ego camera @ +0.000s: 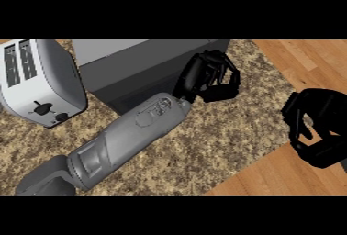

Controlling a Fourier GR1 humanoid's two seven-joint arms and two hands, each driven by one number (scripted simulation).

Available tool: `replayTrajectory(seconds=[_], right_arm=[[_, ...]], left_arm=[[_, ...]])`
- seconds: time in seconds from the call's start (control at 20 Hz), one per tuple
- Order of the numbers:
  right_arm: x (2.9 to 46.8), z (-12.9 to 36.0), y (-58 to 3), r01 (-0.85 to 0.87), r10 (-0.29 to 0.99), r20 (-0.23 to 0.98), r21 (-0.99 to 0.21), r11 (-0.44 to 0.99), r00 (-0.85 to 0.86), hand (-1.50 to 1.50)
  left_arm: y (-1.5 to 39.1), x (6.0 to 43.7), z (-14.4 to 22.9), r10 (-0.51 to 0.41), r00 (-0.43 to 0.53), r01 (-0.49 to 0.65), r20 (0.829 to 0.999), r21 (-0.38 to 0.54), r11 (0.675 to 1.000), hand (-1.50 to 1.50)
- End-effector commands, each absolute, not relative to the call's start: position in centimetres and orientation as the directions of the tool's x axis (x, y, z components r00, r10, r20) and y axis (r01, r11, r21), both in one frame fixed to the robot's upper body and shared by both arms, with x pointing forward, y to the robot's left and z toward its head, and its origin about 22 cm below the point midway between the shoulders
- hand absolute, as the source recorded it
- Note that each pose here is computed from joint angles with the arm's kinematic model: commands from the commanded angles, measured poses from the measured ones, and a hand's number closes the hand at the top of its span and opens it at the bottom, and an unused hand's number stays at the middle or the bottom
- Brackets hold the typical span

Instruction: Pick up the milk, place it into the microwave and close the microwave

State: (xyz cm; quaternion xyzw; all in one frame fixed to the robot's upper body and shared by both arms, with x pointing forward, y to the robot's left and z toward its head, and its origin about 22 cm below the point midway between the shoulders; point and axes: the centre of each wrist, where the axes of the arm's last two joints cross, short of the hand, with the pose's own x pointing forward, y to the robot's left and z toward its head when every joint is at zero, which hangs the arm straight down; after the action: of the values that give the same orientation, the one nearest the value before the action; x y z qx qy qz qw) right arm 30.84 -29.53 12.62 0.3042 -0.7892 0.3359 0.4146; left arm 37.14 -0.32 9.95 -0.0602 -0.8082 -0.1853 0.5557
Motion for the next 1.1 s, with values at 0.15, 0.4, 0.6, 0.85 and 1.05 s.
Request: replayTrajectory(seconds=[0.15,0.4,0.6,0.85,1.05], right_arm=[[30.0,12.8,-28.3,-0.823,-0.28,0.846,-0.277,0.497,-0.454,1.5],[29.6,13.7,-27.9,-0.824,-0.278,0.839,-0.299,0.481,-0.467,1.5],[28.6,12.1,-27.5,-0.88,-0.194,0.909,-0.273,0.388,-0.368,1.5],[27.2,10.6,-26.3,-0.906,-0.24,0.923,-0.199,0.374,-0.302,1.5],[26.1,10.0,-25.4,-0.917,-0.257,0.926,-0.172,0.358,-0.275,1.5]], left_arm=[[-2.4,36.8,10.2,-0.108,-0.371,0.308,0.923,0.232,0.923,1.5],[-2.4,36.9,10.1,-0.114,-0.376,0.299,0.919,0.237,0.925,1.5],[-0.9,37.4,8.4,-0.141,-0.227,0.164,0.964,0.18,0.97,1.5],[0.3,37.6,10.1,0.244,-0.014,0.124,0.97,-0.241,0.963,1.5],[1.4,37.7,8.7,0.328,0.06,0.102,0.943,-0.332,0.938,1.5]])
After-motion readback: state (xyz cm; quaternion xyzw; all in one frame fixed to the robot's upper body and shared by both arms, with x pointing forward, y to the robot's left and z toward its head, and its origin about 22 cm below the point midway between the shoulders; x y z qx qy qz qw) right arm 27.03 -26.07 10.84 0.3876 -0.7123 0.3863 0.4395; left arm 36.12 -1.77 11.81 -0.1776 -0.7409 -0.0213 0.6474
